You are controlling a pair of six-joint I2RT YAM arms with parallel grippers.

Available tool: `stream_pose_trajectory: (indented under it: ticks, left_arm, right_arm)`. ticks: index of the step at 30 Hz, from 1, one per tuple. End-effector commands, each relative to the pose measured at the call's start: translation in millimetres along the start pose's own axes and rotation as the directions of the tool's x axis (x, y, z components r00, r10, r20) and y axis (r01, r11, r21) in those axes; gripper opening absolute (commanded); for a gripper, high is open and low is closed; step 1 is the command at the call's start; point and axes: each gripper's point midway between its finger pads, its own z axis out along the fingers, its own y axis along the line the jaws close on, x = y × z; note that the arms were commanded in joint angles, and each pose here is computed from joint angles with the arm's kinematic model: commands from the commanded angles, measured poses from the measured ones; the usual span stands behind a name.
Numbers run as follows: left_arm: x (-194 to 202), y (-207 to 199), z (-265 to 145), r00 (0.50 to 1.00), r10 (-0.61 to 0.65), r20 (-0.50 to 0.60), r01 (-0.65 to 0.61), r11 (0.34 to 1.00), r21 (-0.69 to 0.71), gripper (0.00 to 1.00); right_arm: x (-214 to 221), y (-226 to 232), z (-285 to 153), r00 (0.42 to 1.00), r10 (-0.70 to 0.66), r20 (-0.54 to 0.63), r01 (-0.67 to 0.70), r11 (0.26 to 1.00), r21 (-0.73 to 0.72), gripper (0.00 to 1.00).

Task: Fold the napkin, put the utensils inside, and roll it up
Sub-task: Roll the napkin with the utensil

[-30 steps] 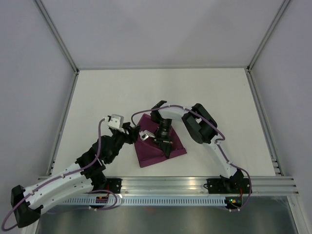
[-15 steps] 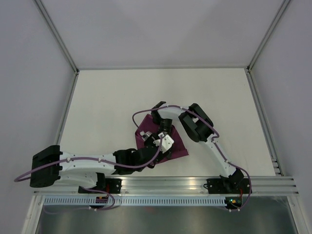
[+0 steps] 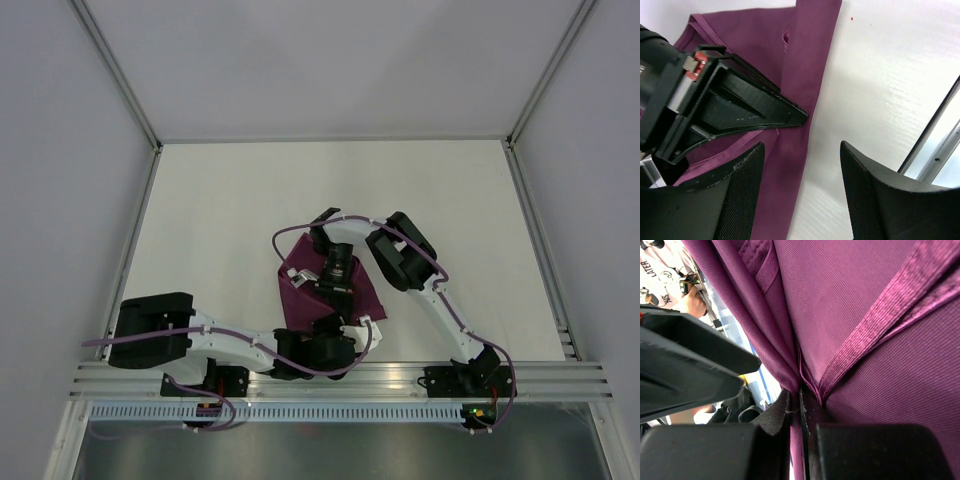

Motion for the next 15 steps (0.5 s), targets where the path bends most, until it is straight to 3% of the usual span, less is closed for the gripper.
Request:
stream_pose_trajectory:
  ticks: [1,15]
  left_arm:
    - [-17,1,5,0.998,-0.057,0.037,0.059,0.997,-0.047,0.67]
    - [11,4,23,0.999,0.042,-0.035,-0.046,0.99,-0.132,0.63]
  right_arm:
    - [-10,-84,4,0.98,-0.191,-0.063,0.2,0.957,0.21,0.01]
    - [-10,-85,4,0.981,-0.183,-0.068,0.193,0.96,0.204,0.0]
